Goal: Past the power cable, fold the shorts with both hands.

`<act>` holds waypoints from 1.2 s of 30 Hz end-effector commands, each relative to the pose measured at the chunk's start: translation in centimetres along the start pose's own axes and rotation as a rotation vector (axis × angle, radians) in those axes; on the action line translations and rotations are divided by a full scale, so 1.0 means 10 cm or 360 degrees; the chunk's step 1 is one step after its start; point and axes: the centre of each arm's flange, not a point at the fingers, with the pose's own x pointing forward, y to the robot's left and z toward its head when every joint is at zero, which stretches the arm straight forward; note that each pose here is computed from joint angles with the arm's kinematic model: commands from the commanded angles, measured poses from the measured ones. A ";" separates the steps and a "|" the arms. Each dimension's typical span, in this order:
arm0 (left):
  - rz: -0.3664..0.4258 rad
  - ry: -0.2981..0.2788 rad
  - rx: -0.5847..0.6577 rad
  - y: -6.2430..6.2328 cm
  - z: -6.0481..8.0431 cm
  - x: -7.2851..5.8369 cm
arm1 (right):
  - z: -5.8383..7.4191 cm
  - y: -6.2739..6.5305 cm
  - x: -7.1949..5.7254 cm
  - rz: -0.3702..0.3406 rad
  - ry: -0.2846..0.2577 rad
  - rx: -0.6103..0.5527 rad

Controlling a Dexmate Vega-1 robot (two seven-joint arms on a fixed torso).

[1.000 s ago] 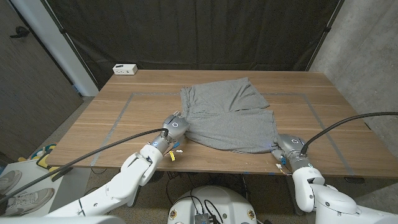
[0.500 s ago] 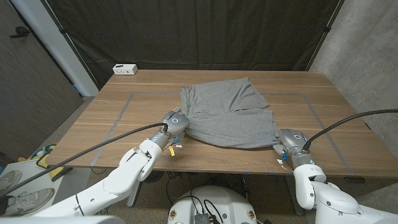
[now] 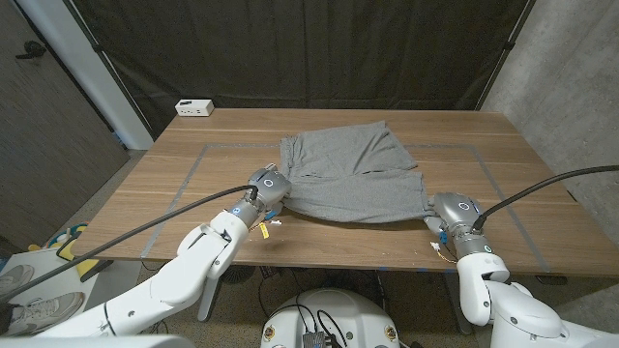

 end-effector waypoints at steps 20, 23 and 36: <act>0.0103 0.0321 0.0295 0.33 -0.23 -0.35 | 0.13 -0.29 -0.18 -0.0223 -0.0076 -0.0056; 0.0135 0.0361 0.0316 0.34 -0.24 -0.39 | 0.12 -0.31 -0.17 -0.0233 -0.0084 -0.0041; 0.0228 0.0487 0.0392 0.40 -0.30 -0.49 | 0.12 -0.41 -0.15 -0.0338 -0.0099 -0.0078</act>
